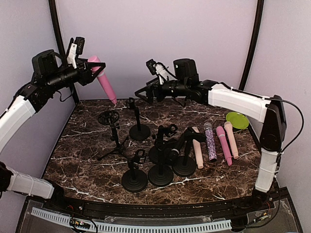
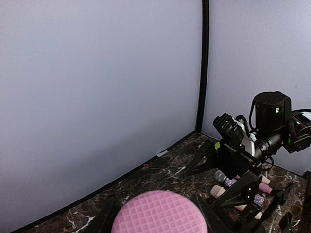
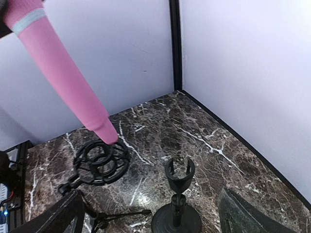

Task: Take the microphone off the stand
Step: Pass from the left arm to the right

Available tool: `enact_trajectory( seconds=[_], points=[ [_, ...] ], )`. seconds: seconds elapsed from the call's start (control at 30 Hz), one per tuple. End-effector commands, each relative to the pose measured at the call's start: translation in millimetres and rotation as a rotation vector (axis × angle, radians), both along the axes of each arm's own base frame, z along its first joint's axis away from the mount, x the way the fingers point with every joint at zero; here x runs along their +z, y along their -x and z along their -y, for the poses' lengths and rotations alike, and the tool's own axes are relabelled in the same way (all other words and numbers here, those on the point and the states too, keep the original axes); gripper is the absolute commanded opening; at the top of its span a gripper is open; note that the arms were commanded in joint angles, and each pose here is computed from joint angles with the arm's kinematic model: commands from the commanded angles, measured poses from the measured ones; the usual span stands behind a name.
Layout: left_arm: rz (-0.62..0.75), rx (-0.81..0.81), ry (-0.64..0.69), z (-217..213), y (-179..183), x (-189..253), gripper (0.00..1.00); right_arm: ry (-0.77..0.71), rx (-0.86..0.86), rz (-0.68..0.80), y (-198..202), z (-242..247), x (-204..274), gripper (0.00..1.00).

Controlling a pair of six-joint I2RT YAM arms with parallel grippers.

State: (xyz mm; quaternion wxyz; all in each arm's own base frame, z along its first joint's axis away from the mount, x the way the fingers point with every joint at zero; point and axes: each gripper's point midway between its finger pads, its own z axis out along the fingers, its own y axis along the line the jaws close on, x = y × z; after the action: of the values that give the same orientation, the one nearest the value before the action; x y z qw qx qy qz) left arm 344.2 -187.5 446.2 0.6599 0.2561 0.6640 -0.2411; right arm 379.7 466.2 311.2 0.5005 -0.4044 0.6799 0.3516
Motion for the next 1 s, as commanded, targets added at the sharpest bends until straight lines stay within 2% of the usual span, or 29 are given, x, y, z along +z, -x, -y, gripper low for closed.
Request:
enact_trajectory(
  seconds=[0.0, 0.1, 0.23, 0.37, 0.43, 0.57, 0.67, 0.8, 0.83, 0.87, 0.9, 0.93, 0.97],
  points=[
    [-0.055, -0.274, 0.082, 43, 34, 18, 0.0, -0.105, 0.26, -0.013, 61, 8, 39, 0.93],
    [-0.095, -0.383, 0.083, 68, 49, 17, 0.0, -0.156, 0.383, -0.037, 96, 11, 51, 0.91],
    [-0.154, -0.552, 0.078, 105, 72, 17, 0.0, -0.145, 0.437, -0.016, 126, 7, 57, 0.94],
    [-0.184, -0.651, 0.097, 121, 87, 22, 0.0, -0.144, 0.463, 0.007, 142, 1, 62, 0.87],
    [-0.187, -0.671, 0.108, 123, 90, 23, 0.0, -0.141, 0.471, -0.001, 147, -2, 60, 0.77],
    [-0.204, -0.696, 0.115, 126, 95, 22, 0.0, -0.153, 0.478, -0.016, 150, -4, 60, 0.47],
    [-0.207, -0.69, 0.107, 127, 94, 19, 0.0, -0.177, 0.469, -0.007, 150, -2, 66, 0.28],
    [-0.207, -0.685, 0.098, 128, 92, 16, 0.0, -0.2, 0.431, -0.01, 147, 0, 74, 0.07],
    [-0.206, -0.68, 0.094, 128, 91, 15, 0.01, -0.202, 0.407, -0.011, 143, 1, 75, 0.05],
    [-0.202, -0.664, 0.088, 128, 89, 14, 0.13, -0.207, 0.372, -0.011, 139, 3, 77, 0.04],
    [-0.197, -0.64, 0.085, 126, 85, 13, 0.22, -0.212, 0.333, -0.011, 134, 6, 78, 0.04],
    [-0.192, -0.628, 0.076, 125, 84, 12, 0.38, -0.218, 0.291, -0.007, 129, 10, 81, 0.03],
    [-0.179, -0.6, 0.067, 123, 81, 13, 0.45, -0.225, 0.245, -0.002, 124, 15, 84, 0.02]
  ],
)
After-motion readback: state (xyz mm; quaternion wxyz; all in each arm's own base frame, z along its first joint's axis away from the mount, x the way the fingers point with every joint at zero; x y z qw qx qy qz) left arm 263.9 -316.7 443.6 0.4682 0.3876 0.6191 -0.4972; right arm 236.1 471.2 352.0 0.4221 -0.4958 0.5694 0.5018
